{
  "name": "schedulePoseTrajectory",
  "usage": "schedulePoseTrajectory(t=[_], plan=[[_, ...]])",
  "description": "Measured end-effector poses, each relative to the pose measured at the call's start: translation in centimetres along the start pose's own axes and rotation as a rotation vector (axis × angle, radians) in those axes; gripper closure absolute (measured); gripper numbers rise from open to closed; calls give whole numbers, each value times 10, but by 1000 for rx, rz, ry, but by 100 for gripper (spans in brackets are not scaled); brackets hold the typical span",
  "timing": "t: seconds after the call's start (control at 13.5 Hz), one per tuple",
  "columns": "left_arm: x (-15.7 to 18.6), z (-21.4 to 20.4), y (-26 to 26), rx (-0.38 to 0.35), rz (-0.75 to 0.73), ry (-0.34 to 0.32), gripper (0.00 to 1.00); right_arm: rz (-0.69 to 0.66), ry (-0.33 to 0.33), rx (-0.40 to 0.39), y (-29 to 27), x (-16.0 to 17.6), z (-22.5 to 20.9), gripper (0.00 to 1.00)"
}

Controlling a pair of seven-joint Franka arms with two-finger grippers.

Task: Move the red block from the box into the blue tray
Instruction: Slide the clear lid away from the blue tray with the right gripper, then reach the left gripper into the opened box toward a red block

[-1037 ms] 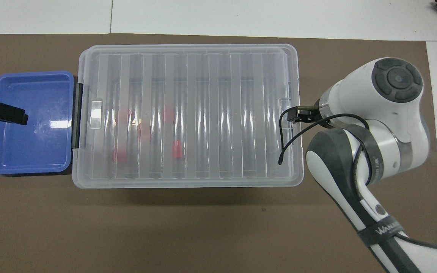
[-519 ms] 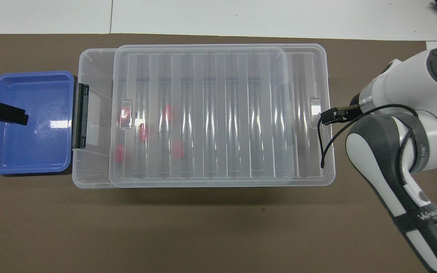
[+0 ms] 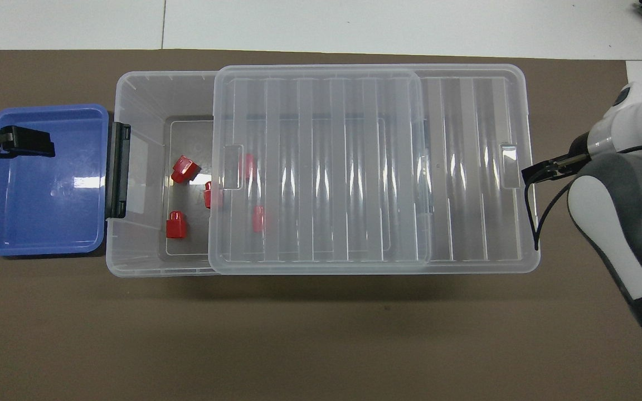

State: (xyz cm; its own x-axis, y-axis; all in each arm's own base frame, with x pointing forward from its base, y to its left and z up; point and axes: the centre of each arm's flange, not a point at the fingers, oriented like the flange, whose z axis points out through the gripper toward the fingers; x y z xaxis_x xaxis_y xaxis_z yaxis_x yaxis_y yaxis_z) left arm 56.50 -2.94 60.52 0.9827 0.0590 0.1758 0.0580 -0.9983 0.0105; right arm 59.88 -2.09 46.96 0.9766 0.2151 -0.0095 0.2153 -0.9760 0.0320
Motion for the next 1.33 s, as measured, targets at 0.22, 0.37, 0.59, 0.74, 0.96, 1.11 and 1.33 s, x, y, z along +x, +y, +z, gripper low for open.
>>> schedulePoseTrajectory(t=[0.22, 0.37, 0.59, 0.74, 0.96, 1.11, 1.33], plan=[[-15, 12, 28, -14, -43, 18, 0, 8, 0, 0, 9, -2, 0, 0], [-21, 9, 48, -26, -103, 32, 0, 18, -1, 0, 16, -4, 0, 0], [-35, 18, 99, -39, -158, 9, 0, -6, -3, 0, 35, -11, 2, 0], [-42, 40, 134, -39, -155, -16, 0, -20, -4, 1, 46, -14, 3, 0], [-41, 90, 162, -40, -130, -28, 0, -23, -5, 1, 49, -15, 3, 0], [-44, 125, 169, -46, -124, -17, 0, -24, -4, 1, 48, -15, 3, 0], [-52, 164, 168, -61, -125, 12, 0, -24, 17, -8, 42, -15, -10, 0]])
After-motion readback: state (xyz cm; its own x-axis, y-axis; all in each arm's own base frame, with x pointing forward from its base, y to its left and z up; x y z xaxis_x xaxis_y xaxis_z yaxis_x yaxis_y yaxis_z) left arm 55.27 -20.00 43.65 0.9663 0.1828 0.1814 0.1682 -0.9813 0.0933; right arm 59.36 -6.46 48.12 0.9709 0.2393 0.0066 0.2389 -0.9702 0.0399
